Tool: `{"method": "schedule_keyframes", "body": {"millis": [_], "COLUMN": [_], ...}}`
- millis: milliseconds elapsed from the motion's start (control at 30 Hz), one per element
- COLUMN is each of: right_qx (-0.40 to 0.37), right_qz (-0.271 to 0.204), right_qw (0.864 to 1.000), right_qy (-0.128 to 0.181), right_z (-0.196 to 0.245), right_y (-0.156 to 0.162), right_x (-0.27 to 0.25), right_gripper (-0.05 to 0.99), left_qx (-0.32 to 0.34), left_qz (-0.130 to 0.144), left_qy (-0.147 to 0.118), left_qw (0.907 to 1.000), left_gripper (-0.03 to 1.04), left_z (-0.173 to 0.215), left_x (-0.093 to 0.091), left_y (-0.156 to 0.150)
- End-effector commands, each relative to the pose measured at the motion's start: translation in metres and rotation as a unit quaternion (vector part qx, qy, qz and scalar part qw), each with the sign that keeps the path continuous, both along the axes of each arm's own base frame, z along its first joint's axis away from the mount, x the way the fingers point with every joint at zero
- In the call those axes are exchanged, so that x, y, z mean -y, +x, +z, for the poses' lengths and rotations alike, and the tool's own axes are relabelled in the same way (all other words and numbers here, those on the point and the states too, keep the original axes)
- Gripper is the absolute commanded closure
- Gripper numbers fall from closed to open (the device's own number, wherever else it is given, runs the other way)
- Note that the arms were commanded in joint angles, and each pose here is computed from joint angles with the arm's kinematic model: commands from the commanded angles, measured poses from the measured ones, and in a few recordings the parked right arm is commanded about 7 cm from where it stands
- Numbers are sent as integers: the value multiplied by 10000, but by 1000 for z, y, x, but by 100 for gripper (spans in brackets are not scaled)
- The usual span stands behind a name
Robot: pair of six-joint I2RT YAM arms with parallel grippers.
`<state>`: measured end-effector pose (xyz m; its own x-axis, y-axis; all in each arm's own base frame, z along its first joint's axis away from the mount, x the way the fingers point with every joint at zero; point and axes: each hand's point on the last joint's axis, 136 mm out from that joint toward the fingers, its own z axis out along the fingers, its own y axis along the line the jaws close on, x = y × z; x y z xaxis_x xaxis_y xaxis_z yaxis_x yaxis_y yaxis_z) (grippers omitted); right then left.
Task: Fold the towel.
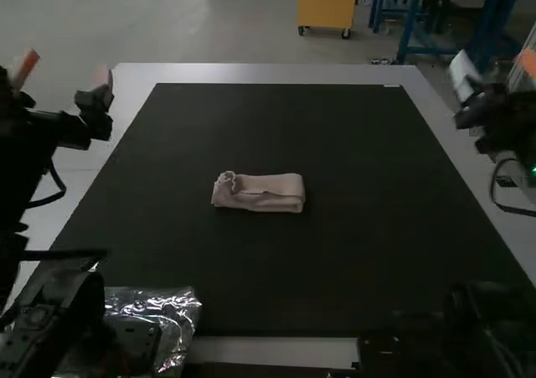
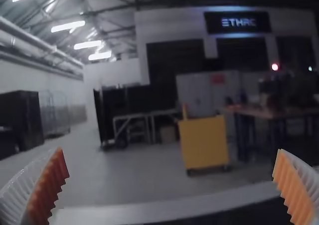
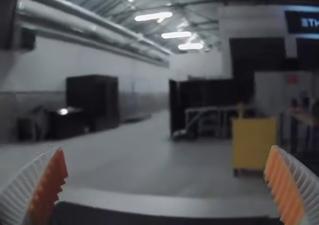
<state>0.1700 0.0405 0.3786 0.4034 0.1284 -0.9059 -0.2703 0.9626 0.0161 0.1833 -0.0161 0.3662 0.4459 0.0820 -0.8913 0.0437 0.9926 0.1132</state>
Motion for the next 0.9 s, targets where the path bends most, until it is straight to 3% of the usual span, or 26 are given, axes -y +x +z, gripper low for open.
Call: {"method": "schedule_keyframes", "body": {"millis": [0,100,200,367,433,500,633,867], "right_qx": [114,-1,-404,-805,-1181,-1790,-2516,-2499], "right_qz": [-806,-800,-678,-1512,-1726,-1718,-1662,-1625], "right_qw": [9966,9966,9954,9845,9772,9677,9515,9525], "right_qy": [-122,-172,-540,-385,-376,-454,-618,-623], "right_z": [-24,-52,-92,-134,-158,-188,-225,-225], "right_y": [20,35,51,67,72,76,76,76], "right_x": [23,23,16,46,54,55,55,53], "right_gripper": [2,2,2,2,2,2,2,2], "left_qx": [102,-51,-395,-857,-1026,-1392,-2193,-2214], "left_qz": [68,80,15,0,136,591,511,524], "left_qy": [186,191,143,48,0,-130,-671,-750], "left_qw": [9998,9998,9991,9963,9946,9884,9720,9709], "left_gripper": [4,4,4,4,4,4,4,4], "left_z": [-18,-45,-76,-116,-130,-150,-189,-190], "left_x": [1,1,2,1,-4,-20,-22,-23], "left_y": [11,25,37,51,55,60,64,63]}}
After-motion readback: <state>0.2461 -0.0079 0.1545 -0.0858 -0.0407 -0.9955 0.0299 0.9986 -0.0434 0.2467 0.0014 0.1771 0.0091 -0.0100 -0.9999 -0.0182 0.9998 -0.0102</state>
